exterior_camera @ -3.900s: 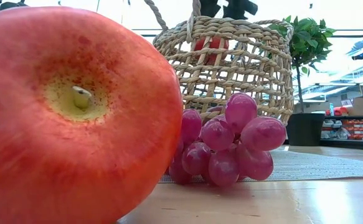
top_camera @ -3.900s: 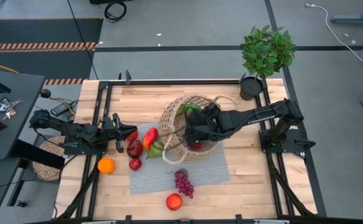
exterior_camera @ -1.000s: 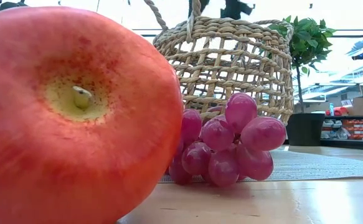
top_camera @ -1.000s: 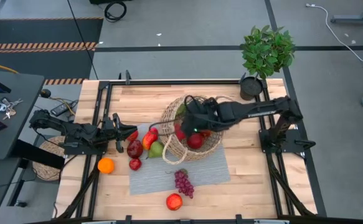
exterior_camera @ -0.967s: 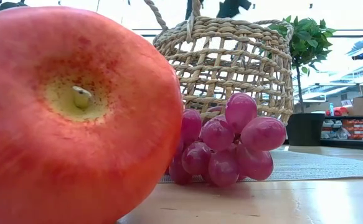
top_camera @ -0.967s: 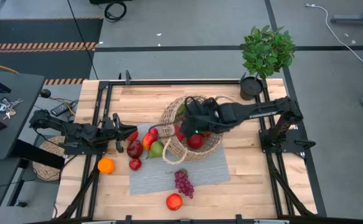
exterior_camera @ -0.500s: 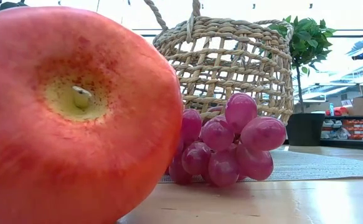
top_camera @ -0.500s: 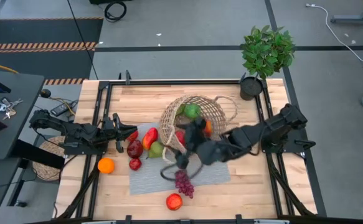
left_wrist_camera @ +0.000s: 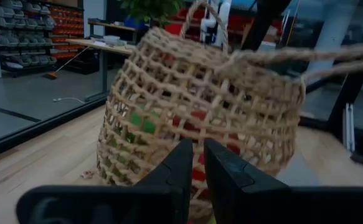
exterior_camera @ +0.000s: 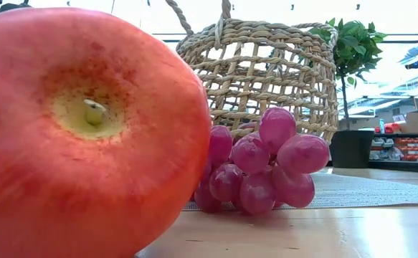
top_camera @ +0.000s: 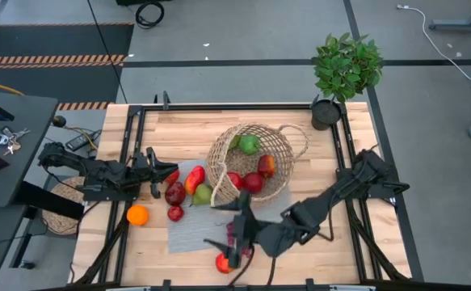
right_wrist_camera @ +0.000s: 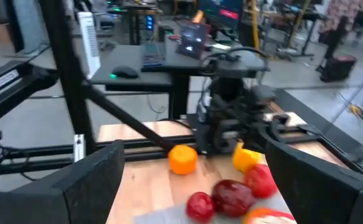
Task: Build produce basket
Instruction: Put the red apple into the brown basket
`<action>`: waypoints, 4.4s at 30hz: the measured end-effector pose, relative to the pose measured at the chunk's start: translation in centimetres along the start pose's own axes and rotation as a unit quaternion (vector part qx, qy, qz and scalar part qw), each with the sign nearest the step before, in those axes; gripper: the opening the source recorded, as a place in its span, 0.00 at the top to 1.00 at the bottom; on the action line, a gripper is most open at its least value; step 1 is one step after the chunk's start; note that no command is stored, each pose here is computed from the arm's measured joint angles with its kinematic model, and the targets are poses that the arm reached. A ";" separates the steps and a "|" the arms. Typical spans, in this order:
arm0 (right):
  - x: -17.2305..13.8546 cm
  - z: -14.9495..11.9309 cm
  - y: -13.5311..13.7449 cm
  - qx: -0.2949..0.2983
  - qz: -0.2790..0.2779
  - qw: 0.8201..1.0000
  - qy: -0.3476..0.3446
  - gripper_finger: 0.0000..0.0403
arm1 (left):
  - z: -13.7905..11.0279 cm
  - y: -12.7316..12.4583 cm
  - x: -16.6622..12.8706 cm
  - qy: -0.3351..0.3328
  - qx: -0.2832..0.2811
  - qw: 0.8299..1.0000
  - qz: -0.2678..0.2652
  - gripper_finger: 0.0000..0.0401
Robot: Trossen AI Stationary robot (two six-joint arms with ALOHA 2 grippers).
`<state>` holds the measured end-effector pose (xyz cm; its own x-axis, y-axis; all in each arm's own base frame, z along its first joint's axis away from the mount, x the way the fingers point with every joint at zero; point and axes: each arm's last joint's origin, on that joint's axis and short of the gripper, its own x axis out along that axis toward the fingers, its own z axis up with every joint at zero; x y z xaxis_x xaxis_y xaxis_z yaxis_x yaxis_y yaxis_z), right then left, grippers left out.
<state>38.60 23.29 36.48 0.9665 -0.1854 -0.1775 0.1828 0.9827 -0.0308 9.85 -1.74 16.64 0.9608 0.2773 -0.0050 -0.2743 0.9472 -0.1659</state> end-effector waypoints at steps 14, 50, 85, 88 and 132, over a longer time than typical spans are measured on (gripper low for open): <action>-0.2 -3.1 4.1 0.010 0.075 0.997 0.022 0.03 | 0.0 0.0 0.0 0.000 0.000 1.000 0.000 0.88; 5.7 -18.9 7.6 -0.056 0.044 0.978 0.195 0.01 | 0.0 0.0 0.0 0.001 0.000 1.000 0.000 0.88; 5.6 -22.2 7.4 -0.071 0.007 0.964 0.255 0.23 | 0.0 0.0 0.0 -0.001 -0.001 1.000 0.000 0.88; 5.7 -21.8 7.4 -0.080 0.004 0.966 0.247 0.23 | 0.0 0.0 0.0 -0.001 -0.001 1.000 0.000 0.88; -1.2 2.2 3.8 -0.119 -0.134 0.983 0.042 0.21 | 0.0 0.0 0.0 -0.001 -0.001 1.000 0.000 0.88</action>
<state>38.52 27.28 38.69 0.8694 -0.4463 -0.2120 0.3713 0.8732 -0.3155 9.86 -1.74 16.67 0.9607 0.2775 -0.0029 -0.2741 0.9470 -0.1674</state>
